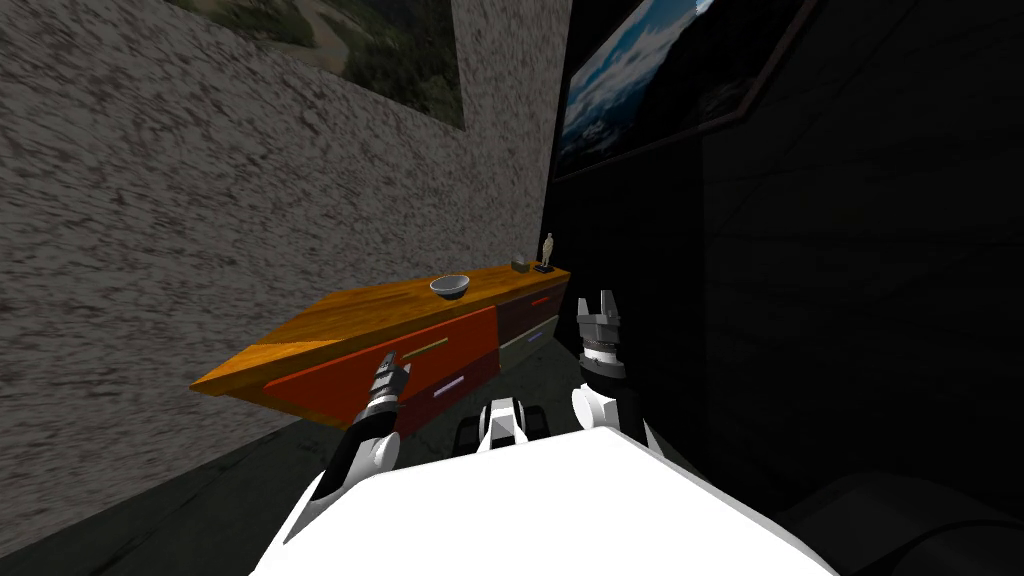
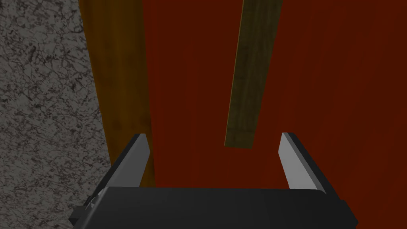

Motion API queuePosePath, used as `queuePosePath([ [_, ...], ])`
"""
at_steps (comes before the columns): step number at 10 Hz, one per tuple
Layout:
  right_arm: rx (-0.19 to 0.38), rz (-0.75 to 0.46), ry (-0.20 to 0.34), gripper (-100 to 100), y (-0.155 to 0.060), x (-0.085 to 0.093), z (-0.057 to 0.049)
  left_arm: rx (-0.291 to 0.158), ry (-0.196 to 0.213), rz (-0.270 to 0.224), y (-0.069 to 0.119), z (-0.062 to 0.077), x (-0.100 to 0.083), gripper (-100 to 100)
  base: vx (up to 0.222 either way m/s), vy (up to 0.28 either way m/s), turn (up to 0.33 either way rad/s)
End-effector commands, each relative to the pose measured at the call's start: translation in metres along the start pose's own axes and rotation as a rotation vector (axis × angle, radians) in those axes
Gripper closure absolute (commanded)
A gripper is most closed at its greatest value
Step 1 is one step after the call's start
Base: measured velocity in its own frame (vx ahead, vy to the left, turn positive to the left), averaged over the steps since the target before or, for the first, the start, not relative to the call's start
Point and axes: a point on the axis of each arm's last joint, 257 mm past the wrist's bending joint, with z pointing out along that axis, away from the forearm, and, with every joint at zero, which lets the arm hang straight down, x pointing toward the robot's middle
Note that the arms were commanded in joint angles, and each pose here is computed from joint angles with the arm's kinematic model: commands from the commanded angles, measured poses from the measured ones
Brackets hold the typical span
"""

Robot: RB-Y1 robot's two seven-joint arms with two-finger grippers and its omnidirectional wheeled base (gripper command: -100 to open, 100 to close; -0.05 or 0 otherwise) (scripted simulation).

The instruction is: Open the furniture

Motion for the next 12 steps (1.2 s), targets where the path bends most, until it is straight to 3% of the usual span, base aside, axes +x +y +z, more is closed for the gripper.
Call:
queuePosePath([
  [1, 0.000, 0.000, 0.000, 0, 0.000, 0.000, 0.000, -0.036, -0.040, -0.064, 0.021, -0.005, 0.001, -100, 0.041, -0.051, 0.030],
  [3, 0.000, 0.000, 0.000, 0, 0.000, 0.000, 0.000, -0.050, -0.058, -0.102, 0.030, -0.008, 0.006, -100, 0.029, -0.030, 0.013],
  [5, 0.000, 0.000, 0.000, 0, 0.000, 0.000, 0.000, -0.047, -0.053, -0.093, 0.030, -0.008, 0.005, -100, 0.005, -0.004, 0.001],
  [6, 0.000, 0.000, 0.000, 0, 0.000, 0.000, 0.000, -0.047, -0.053, -0.092, 0.030, -0.008, 0.005, 100, 0.000, 0.000, 0.000],
  [12, 0.000, 0.000, 0.000, 0, 0.000, 0.000, 0.000, -0.047, -0.051, -0.091, 0.025, -0.014, 0.005, 100, -0.131, -0.068, 0.005],
])
